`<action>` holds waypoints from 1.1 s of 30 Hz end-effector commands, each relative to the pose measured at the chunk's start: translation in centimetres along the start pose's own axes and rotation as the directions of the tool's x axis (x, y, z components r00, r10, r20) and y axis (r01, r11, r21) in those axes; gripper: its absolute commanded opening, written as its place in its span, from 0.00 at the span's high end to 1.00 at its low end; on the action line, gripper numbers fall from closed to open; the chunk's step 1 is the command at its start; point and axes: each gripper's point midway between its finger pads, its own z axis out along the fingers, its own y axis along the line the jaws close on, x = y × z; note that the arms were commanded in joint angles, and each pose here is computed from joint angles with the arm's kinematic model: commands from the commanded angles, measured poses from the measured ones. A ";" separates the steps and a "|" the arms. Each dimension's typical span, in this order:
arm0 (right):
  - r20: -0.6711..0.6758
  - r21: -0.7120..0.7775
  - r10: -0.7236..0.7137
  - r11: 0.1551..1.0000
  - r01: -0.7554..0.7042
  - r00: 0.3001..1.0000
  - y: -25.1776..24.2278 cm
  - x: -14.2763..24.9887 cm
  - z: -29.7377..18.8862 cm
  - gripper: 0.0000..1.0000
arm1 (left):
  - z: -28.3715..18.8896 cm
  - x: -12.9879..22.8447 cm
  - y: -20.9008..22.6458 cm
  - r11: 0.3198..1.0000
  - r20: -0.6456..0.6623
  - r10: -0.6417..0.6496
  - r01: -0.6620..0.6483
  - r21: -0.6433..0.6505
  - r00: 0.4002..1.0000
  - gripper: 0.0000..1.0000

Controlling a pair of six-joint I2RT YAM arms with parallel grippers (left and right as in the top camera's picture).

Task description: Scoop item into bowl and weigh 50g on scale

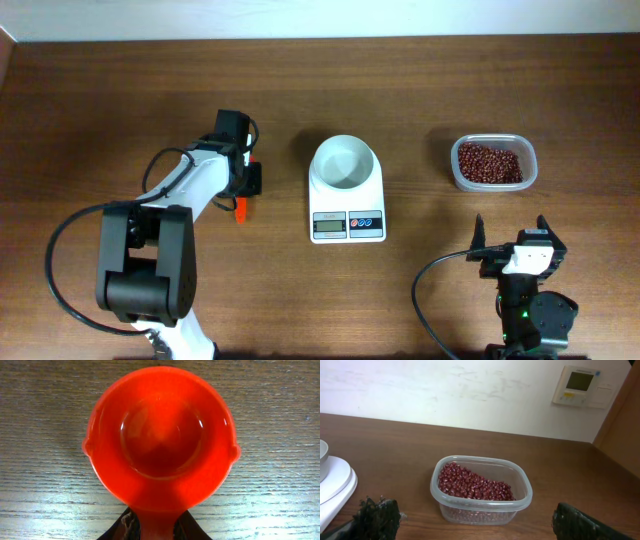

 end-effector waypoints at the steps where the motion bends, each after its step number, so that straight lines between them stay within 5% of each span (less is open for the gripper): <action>1: -0.007 0.008 0.008 1.000 -0.008 1.000 -0.1 0.3 0.0 0.01 | 0.6 0.4 0.2 1.000 -0.017 -0.013 0.013 -0.002 1.000 0.84; 6: -0.007 0.008 0.008 1.000 -0.008 1.000 -0.1 0.3 0.0 0.01 | -1.0 -0.5 0.0 0.999 0.022 -0.043 0.043 0.018 0.999 0.93; 10: -0.007 0.008 0.008 1.000 -0.008 1.000 -0.1 0.3 0.0 0.01 | -6.8 -3.1 -1.0 0.958 0.138 -0.257 0.233 0.169 0.956 1.00; 15: -0.007 0.008 0.008 1.000 -0.008 1.000 -0.1 0.3 0.0 0.01 | -16.2 -4.8 -2.0 0.700 0.085 -0.619 0.500 0.511 0.780 1.00; 19: -0.007 0.008 0.008 1.000 -0.008 1.000 -0.1 0.3 0.0 0.01 | -20.2 -4.3 -4.1 0.628 0.043 -0.604 0.442 0.640 0.796 1.00; 23: -0.024 0.084 -0.053 0.995 0.055 0.998 -1.5 0.5 -0.1 0.01 | -20.8 -3.6 -5.2 0.465 -0.148 -0.691 0.592 0.658 0.708 1.00; 29: 0.037 0.114 -0.078 0.991 0.074 0.996 -2.0 -1.1 -0.1 0.01 | -20.5 -2.8 -5.3 0.458 -0.185 -0.692 0.622 0.635 0.698 1.00; 33: 0.242 -0.154 -0.071 0.982 0.110 0.968 2.8 -5.3 -0.9 0.01 | -20.5 -2.6 -5.4 0.455 -0.197 -0.687 0.625 0.635 0.700 1.00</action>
